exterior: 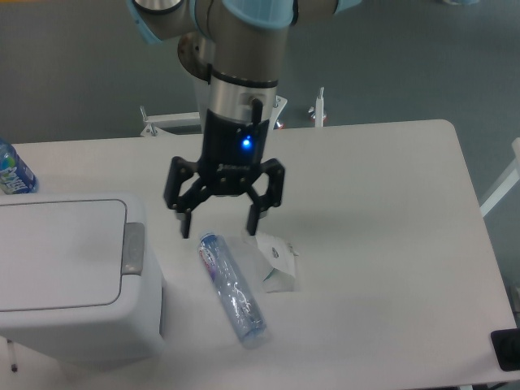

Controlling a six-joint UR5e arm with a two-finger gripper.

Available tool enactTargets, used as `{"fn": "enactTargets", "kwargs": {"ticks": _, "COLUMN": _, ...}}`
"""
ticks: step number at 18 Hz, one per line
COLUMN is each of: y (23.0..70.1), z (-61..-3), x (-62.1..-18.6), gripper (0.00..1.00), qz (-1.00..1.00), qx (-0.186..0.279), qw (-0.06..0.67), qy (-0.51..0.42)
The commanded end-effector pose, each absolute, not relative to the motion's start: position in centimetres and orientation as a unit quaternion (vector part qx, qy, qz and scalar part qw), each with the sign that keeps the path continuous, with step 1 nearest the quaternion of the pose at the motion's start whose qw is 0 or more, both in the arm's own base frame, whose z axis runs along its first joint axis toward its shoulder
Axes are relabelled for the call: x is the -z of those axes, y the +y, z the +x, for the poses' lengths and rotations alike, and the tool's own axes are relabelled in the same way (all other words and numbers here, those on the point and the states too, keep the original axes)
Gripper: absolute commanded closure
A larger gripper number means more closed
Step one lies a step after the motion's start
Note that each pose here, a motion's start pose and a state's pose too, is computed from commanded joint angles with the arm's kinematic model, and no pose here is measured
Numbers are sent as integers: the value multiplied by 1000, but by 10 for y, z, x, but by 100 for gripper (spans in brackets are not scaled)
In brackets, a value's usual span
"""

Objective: Open the trash can
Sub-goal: 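Lower the gripper onto the lid edge of the white trash bin, then press the gripper finger down on the bin lid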

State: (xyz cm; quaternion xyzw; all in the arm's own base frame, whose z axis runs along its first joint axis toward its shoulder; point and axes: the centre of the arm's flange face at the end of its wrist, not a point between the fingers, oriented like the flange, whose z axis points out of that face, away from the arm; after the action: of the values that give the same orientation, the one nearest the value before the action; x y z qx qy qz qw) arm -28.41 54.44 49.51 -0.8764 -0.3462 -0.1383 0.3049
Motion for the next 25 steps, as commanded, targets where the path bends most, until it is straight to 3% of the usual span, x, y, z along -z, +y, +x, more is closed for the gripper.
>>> {"fn": "enactTargets", "kwargs": {"ticks": 25, "y": 574, "z": -267, "x": -461, "gripper": 0, "qz": -890, "qx": 152, "qw": 276, "qy": -331}}
